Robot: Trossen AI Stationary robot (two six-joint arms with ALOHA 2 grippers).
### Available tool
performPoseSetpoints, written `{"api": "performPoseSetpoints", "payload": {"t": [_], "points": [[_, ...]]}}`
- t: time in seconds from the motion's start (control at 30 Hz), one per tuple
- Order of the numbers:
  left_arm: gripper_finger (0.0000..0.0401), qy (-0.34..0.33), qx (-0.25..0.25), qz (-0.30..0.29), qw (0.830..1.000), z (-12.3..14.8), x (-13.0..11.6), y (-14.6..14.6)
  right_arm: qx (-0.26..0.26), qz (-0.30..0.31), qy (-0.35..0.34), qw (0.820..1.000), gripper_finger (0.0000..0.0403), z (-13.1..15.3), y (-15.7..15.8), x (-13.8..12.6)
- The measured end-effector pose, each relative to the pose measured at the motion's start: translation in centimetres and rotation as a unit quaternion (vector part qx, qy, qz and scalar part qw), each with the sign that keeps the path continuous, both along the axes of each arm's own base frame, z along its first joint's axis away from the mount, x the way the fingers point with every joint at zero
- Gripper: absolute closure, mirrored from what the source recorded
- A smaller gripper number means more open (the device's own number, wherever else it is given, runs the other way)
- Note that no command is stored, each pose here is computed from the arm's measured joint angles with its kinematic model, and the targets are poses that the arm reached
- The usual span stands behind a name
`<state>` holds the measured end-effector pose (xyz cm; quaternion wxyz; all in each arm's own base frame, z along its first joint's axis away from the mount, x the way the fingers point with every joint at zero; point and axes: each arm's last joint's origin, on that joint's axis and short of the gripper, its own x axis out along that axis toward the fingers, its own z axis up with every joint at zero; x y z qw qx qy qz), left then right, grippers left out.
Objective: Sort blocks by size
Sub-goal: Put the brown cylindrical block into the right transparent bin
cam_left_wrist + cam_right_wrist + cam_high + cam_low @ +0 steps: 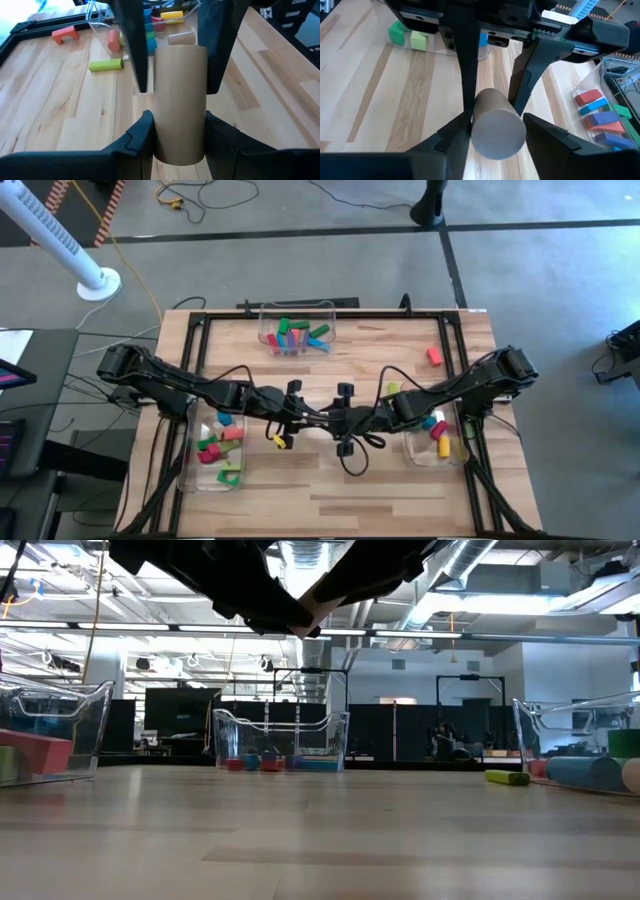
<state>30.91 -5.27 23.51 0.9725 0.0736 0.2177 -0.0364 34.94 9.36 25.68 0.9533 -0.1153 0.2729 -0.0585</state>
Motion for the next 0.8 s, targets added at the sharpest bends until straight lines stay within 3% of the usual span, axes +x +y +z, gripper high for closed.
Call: {"api": "performPoseSetpoints", "payload": {"t": [0.23, 0.5, 0.8], "points": [[0.0277, 0.000, 0.002, -0.002, 1.000, 0.0, 0.0, 0.0, 0.000, 0.006, 0.002, 1.000, 0.0239, 0.0, 0.3, -0.1], [0.0275, 0.001, 0.003, 0.009, 1.000, 0.0, 0.0, 0.0, 0.000, 0.012, 0.005, 1.000, 0.0243, -0.1, 0.8, -0.3], [0.0154, -0.014, 0.000, 0.017, 1.000, 0.2, 0.1, 0.1, -0.015, -0.022, 0.055, 0.998, 0.0243, 0.6, 2.1, -2.0]]}}
